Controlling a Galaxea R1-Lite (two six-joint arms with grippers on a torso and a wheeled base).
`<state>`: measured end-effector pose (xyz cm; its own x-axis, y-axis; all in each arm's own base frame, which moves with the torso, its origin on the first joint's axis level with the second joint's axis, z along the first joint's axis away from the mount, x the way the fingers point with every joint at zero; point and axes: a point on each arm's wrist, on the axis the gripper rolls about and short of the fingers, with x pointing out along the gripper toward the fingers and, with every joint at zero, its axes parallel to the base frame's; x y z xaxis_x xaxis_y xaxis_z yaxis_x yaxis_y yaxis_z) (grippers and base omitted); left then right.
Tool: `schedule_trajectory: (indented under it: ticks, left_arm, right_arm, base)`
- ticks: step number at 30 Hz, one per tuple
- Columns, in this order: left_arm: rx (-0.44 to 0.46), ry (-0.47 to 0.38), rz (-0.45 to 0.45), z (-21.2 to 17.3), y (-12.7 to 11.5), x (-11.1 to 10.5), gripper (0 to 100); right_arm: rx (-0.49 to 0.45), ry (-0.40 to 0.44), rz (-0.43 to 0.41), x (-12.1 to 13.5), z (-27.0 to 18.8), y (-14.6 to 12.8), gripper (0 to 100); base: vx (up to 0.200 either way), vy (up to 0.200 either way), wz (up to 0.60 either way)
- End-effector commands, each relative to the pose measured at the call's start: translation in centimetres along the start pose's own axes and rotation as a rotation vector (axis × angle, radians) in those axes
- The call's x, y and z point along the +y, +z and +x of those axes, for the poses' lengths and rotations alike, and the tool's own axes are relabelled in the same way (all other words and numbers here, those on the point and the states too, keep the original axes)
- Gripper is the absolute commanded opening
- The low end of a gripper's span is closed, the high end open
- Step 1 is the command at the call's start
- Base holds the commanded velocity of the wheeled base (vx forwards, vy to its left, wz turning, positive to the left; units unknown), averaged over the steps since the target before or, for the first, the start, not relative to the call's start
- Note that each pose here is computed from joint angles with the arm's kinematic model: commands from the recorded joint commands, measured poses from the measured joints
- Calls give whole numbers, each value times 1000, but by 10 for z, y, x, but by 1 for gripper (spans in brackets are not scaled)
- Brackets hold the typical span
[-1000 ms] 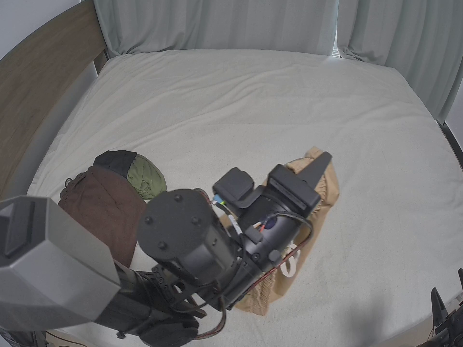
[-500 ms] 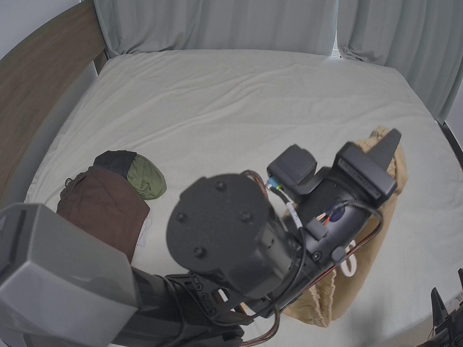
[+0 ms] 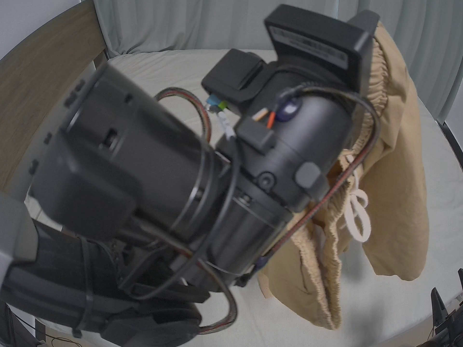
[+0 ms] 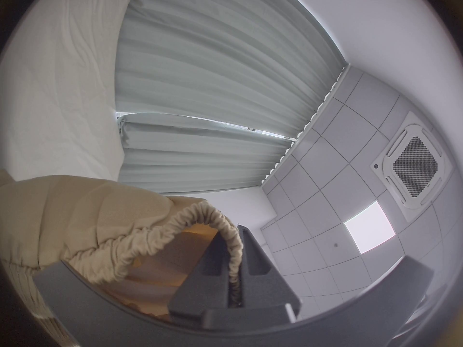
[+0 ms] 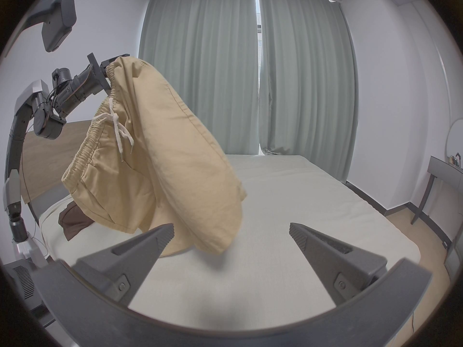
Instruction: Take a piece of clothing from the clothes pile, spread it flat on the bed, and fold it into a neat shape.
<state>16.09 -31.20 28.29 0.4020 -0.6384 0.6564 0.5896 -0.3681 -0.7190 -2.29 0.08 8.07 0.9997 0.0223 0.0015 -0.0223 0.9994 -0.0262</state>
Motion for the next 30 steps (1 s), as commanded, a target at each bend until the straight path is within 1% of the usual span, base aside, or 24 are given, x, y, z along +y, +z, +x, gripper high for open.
schedule_trajectory:
  ticks: [1,2,3,4,5,7,10,15,18,19,21,22,24,27,30]
  left_arm:
    - [10,162,25,-38,20,25,0]
    - [10,184,30,-44,23,31,0]
    - [10,184,30,-44,23,31,0]
    - [17,221,22,-55,29,42,0]
    - [17,221,22,-55,29,42,0]
    - [40,325,29,-74,33,67,0]
    - [39,377,45,-81,34,81,0]
    - [35,428,64,-92,40,88,0]
    - [32,466,94,-100,44,92,0]
    - [25,489,125,-106,51,95,0]
    - [11,523,155,-113,60,99,0]
    - [11,524,157,-113,60,99,0]
    - [-8,544,173,-119,69,99,0]
    - [-13,551,178,-121,71,100,0]
    - [-28,567,210,-124,79,102,0]
  right_arm:
    - [1,1,0,0,0,-5,100]
    - [1,1,0,0,0,-5,100]
    - [1,1,0,0,0,-5,100]
    - [1,1,0,0,0,-5,100]
    - [1,1,0,0,0,-5,100]
    - [1,1,0,0,0,-5,100]
    - [1,1,0,0,0,-5,100]
    - [1,1,2,0,0,-5,100]
    - [1,1,2,0,0,-5,100]
    - [1,1,2,0,0,-5,100]
    - [1,1,2,0,0,-5,100]
    - [1,1,2,0,0,-5,100]
    - [1,1,2,0,0,-5,100]
    - [1,1,2,0,0,-5,100]
    - [1,1,2,0,0,-5,100]
  base:
    - [0,0,0]
    - [0,0,0]
    - [0,0,0]
    - [0,0,0]
    - [0,0,0]
    - [0,0,0]
    - [0,0,0]
    - [0,0,0]
    - [0,0,0]
    - [0,0,0]
    - [0,0,0]
    - [0,0,0]
    - [0,0,0]
    - [0,0,0]
    - [0,0,0]
